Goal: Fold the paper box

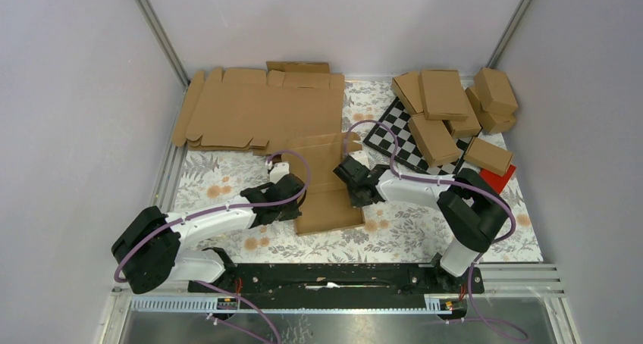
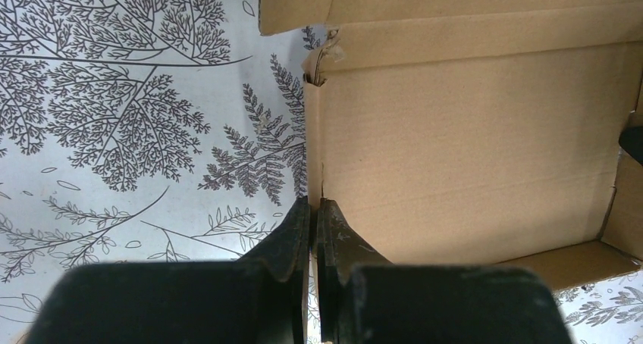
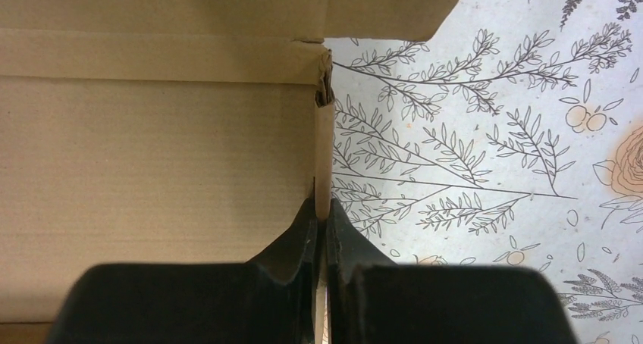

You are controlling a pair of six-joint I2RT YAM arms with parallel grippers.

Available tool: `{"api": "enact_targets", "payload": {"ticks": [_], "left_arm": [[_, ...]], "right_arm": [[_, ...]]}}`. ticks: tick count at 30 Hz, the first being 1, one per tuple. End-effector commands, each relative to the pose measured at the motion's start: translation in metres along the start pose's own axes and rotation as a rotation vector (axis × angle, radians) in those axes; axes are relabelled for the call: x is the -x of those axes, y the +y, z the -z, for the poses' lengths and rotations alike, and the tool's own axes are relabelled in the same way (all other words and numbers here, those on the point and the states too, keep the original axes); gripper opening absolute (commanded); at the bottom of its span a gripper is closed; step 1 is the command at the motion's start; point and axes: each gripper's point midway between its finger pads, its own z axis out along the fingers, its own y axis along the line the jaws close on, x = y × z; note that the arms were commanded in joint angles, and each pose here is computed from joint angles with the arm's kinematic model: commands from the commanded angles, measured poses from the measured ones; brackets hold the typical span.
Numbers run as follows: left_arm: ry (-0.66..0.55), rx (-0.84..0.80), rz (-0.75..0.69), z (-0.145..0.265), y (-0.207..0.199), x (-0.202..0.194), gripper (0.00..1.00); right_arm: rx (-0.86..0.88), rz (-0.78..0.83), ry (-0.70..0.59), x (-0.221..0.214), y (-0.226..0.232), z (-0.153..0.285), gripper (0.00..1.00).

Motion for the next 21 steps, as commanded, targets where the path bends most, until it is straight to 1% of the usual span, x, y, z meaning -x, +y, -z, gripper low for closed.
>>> {"api": "enact_targets", "payload": {"ticks": [1, 2, 4, 6, 8, 10, 15, 18, 21], "left_arm": [[-0.022, -0.012, -0.009, 0.006, -0.004, 0.007, 0.0], [-0.022, -0.013, -0.011, 0.006, -0.005, 0.007, 0.0], [-0.021, -0.013, -0.017, 0.006, -0.004, 0.007, 0.0], [-0.019, -0.012, -0.019, 0.006, -0.005, 0.007, 0.1], [-0.018, -0.025, -0.021, 0.007, -0.008, 0.008, 0.27], [-0.022, -0.039, -0.025, 0.01, -0.011, 0.011, 0.41], [-0.052, -0.072, -0.033, 0.02, -0.015, 0.019, 0.56], [-0.078, -0.069, -0.043, 0.028, -0.014, 0.027, 0.69], [-0.111, -0.076, -0.057, 0.038, -0.013, 0.037, 0.79]], "right_arm": [[-0.103, 0.046, -0.018, 0.006, -0.02, 0.006, 0.07], [-0.097, 0.049, -0.018, 0.006, -0.019, 0.007, 0.13], [-0.067, 0.057, -0.014, 0.007, -0.014, 0.008, 0.19], [-0.022, 0.061, -0.004, 0.006, -0.005, 0.01, 0.22], [0.018, 0.058, -0.002, 0.006, 0.002, 0.012, 0.25], [0.057, 0.051, -0.005, 0.007, 0.008, 0.014, 0.27], [0.121, 0.052, -0.022, 0.008, 0.016, 0.018, 0.4], [0.133, 0.056, -0.042, 0.011, 0.016, 0.024, 0.46], [0.136, 0.055, -0.064, 0.016, 0.014, 0.029, 0.52]]}}
